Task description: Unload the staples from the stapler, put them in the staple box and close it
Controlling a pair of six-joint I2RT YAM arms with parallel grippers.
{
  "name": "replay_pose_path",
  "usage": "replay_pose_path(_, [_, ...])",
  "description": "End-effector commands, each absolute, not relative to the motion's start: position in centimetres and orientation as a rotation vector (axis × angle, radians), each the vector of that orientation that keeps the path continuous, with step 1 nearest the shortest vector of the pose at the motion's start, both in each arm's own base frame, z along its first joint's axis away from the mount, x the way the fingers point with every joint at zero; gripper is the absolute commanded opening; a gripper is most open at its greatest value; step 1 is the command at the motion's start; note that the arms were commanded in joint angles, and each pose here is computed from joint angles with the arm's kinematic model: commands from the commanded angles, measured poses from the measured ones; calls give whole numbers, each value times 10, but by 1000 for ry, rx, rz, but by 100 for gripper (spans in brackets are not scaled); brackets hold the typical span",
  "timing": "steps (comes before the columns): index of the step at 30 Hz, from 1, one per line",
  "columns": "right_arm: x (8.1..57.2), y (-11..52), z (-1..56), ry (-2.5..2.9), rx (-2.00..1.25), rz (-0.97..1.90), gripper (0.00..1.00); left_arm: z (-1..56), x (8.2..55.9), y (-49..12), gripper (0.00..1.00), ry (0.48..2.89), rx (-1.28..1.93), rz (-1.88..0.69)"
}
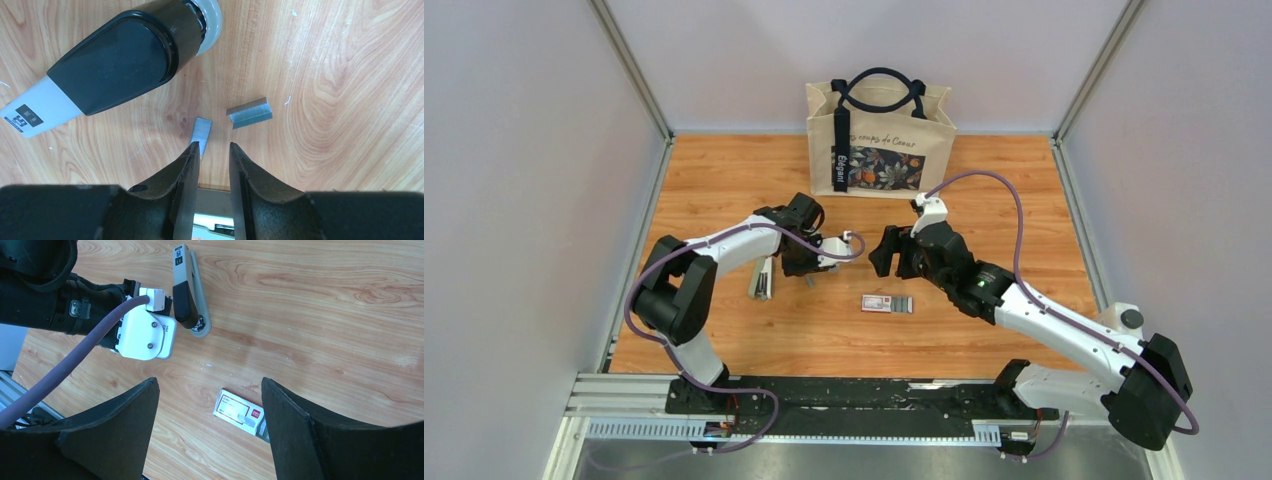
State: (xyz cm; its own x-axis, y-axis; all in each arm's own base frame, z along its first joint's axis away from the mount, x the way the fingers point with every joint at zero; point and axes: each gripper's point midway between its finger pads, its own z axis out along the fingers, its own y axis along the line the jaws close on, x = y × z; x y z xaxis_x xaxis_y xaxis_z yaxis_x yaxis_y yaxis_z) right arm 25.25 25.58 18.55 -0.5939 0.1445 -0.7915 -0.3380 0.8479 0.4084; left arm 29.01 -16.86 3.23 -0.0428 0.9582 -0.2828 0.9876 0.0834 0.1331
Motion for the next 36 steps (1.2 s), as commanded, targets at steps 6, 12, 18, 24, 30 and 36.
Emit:
replay_pose_path(6, [254,259,199,2055,-125,716,77,25,295,-173,37,1968,2056,-94])
replay_pose_path(12, [254,257,201,2052,-123,712,77,16,291,-172,36,1966,2074,-78])
replay_pose_path(18, [253,258,206,2044,-123,724,76,12,295,-171,33,1956,2097,-55])
replay_pose_path(24, [252,258,209,2040,-123,730,74,10,297,-171,30,1940,2118,-48])
replay_pose_path(30, [252,259,210,2040,-120,741,73,15,296,-172,17,1940,2113,-59])
replay_pose_path(36, [252,260,214,2032,-124,748,73,41,291,-177,9,1940,2041,-100])
